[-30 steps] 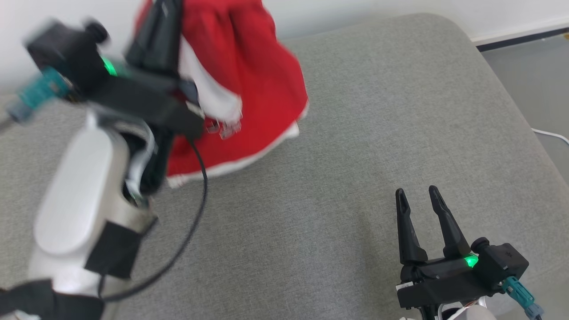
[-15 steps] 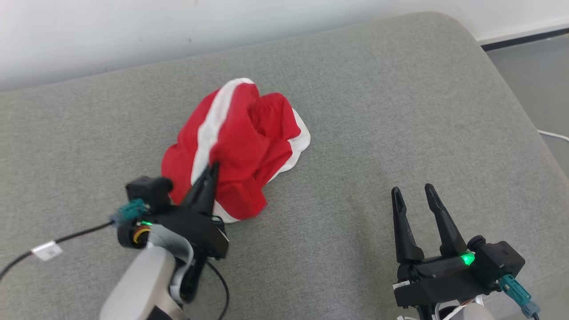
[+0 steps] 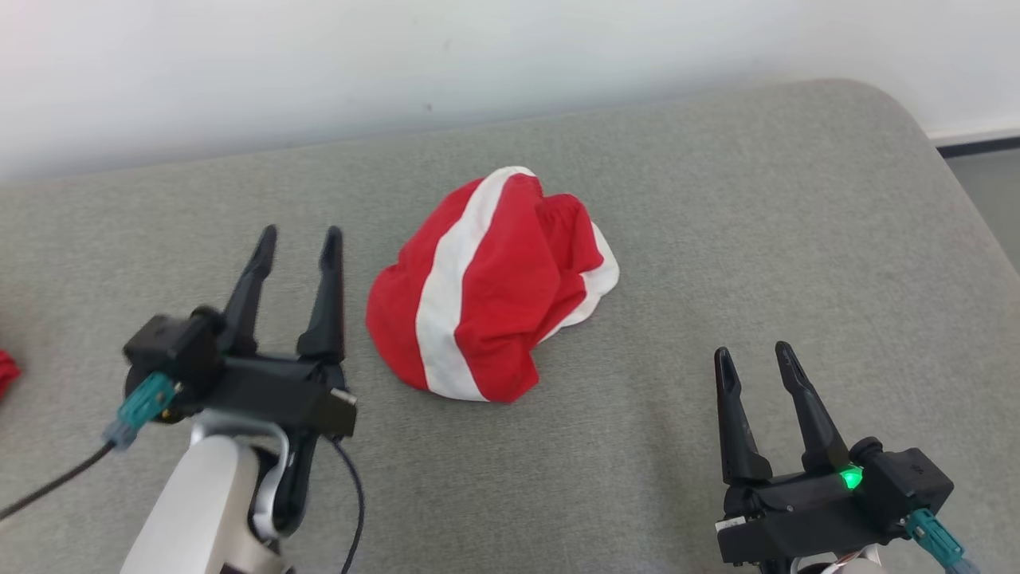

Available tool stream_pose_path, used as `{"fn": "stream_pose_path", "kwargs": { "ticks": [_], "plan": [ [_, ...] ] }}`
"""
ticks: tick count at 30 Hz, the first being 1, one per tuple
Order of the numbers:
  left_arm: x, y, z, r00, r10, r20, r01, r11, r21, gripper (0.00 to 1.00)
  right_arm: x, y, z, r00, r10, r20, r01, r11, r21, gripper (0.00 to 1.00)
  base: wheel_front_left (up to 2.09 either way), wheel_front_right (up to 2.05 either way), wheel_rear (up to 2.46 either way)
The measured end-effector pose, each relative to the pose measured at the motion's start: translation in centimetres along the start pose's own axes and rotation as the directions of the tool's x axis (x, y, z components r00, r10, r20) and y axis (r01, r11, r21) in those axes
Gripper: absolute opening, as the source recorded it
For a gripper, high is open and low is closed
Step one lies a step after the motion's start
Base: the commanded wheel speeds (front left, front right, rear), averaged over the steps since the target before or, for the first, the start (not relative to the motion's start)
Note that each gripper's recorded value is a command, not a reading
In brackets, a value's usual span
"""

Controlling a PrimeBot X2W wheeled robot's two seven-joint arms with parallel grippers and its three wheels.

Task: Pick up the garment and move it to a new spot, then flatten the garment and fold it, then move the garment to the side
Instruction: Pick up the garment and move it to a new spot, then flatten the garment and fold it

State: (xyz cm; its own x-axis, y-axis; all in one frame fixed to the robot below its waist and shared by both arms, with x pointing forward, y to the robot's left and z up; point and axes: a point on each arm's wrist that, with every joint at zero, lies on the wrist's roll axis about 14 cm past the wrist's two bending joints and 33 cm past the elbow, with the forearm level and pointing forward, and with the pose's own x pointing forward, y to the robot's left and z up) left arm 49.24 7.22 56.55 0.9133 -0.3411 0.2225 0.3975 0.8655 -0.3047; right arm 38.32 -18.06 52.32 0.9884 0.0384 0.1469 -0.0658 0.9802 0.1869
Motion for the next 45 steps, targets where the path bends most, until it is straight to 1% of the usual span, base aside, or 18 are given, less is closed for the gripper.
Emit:
{"fn": "stream_pose_path", "kwargs": {
  "ticks": [4,8,10,14,21,24,32,35,45],
  "plan": [
    [-2.9,2.5,1.1,0.998,0.068,0.017,-0.069,0.99,0.124,1.0,0.2,1.0,0.1,1.0,0.029,0.006,-0.029,1.0,0.004,1.0,0.0,0.0,0.0],
    [-5.9,4.6,1.5,0.993,0.114,0.01,-0.112,0.959,0.259,1.0,0.3,1.6,0.3,0.999,0.047,0.013,-0.047,0.999,0.006,1.0,0.0,0.0,0.0],
    [-7.5,5.4,1.2,0.989,0.145,-0.003,-0.137,0.943,0.303,1.0,0.3,1.8,0.4,0.998,0.056,0.015,-0.056,0.998,0.007,1.0,0.0,0.0,0.0],
    [-10.4,6.9,1.1,0.976,0.215,-0.011,-0.198,0.914,0.355,1.0,0.3,2.2,0.5,0.998,0.067,0.017,-0.067,0.998,0.006,1.0,0.0,0.0,0.0],
    [-14.9,8.7,0.4,0.931,0.366,-0.008,-0.341,0.874,0.346,1.0,-0.1,2.7,0.2,0.997,0.08,0.009,-0.08,0.997,-0.003,1.0,0.0,0.0,0.0],
    [-15.8,8.3,-0.1,0.927,0.375,-0.018,-0.348,0.877,0.33,1.0,-0.4,2.7,-0.4,0.997,0.082,-0.011,-0.082,0.997,-0.004,1.0,0.0,0.0,0.0],
    [-17.4,9.2,0.2,0.91,0.415,-0.011,-0.389,0.862,0.325,1.0,-0.3,3.4,-0.8,0.994,0.102,-0.025,-0.102,0.995,-0.004,1.0,0.0,0.0,0.0],
    [-17.7,8.6,0.2,0.914,0.405,-0.01,-0.38,0.867,0.322,1.0,-0.6,3.4,-1.2,0.994,0.102,-0.039,-0.103,0.995,-0.003,1.0,0.0,0.0,0.0],
    [-18.1,8.4,-0.3,0.918,0.395,-0.031,-0.365,0.873,0.324,1.0,-0.8,3.4,-1.7,0.993,0.103,-0.054,-0.103,0.995,-0.001,1.0,0.0,0.0,0.0]
  ]
}}
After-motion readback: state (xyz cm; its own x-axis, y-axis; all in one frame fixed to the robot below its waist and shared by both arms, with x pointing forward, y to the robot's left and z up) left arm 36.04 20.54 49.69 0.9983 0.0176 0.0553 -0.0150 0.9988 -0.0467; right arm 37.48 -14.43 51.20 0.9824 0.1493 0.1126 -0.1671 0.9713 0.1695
